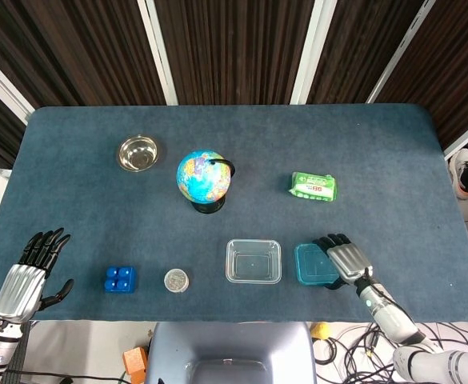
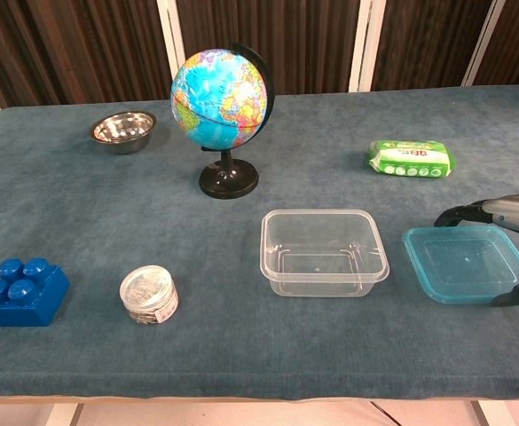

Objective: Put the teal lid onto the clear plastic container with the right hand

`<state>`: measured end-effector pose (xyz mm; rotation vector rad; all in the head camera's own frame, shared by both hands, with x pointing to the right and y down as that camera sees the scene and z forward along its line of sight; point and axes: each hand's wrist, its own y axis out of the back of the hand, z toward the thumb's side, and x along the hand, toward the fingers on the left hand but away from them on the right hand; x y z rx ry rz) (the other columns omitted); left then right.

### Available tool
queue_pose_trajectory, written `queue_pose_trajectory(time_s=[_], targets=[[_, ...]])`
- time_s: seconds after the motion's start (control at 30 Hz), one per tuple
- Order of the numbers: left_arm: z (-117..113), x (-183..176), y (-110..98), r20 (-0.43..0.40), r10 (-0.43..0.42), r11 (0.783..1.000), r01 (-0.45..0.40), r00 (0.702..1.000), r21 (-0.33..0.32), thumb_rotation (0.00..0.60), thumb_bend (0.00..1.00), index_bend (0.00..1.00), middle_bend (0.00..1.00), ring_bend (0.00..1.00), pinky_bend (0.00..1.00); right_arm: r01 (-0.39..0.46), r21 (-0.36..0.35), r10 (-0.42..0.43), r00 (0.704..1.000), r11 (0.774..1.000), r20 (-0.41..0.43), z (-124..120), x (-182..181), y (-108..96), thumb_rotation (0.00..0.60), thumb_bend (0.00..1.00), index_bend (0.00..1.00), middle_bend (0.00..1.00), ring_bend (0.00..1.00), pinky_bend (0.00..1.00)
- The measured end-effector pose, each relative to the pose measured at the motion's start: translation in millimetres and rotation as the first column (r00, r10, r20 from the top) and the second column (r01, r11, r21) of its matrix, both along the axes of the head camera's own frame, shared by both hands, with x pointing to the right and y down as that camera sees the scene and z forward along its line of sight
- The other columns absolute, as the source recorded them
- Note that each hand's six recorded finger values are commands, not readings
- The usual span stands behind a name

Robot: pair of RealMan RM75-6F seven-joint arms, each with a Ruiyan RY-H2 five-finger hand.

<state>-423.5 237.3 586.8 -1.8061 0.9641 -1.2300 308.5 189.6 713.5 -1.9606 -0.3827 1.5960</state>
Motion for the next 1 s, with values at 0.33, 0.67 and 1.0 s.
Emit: queue_pose_trajectory(time_s=[0.33, 0.67, 1.0], targets=[[-1.1, -1.1, -0.3, -0.002, -0.003, 1.0, 0.003, 1.0, 0.003, 0.6, 0.31, 0.0, 0.0, 0.0, 0.0, -0.005, 0.052, 0.003, 0.999, 0.999, 0.035, -9.8, -3.1, -6.5, 0.6, 0.1, 0.77, 0.3, 0.13, 0.13], [-1.8, -1.3, -0.8, -0.002, -0.006, 1.0, 0.006, 1.0, 0.008, 0.6, 0.31, 0.0, 0.0, 0.0, 0.0, -0.052, 0.078, 0.041, 0.989, 0.996, 0.141, -46.6, -15.4, -18.7, 0.6, 0.1, 0.75, 0.3, 0.13, 0.13], [-1.2, 0.2, -0.4, 0.001, 0.0, 1.0, 0.0, 1.0, 0.006, 0.6, 0.31, 0.0, 0.0, 0.0, 0.0, -0.132, 0.026, 0.12, 0.955, 0.991, 0.271, -75.0, -59.3, -24.4, 0.6, 0.1, 0.73, 0.3, 0.13, 0.13]])
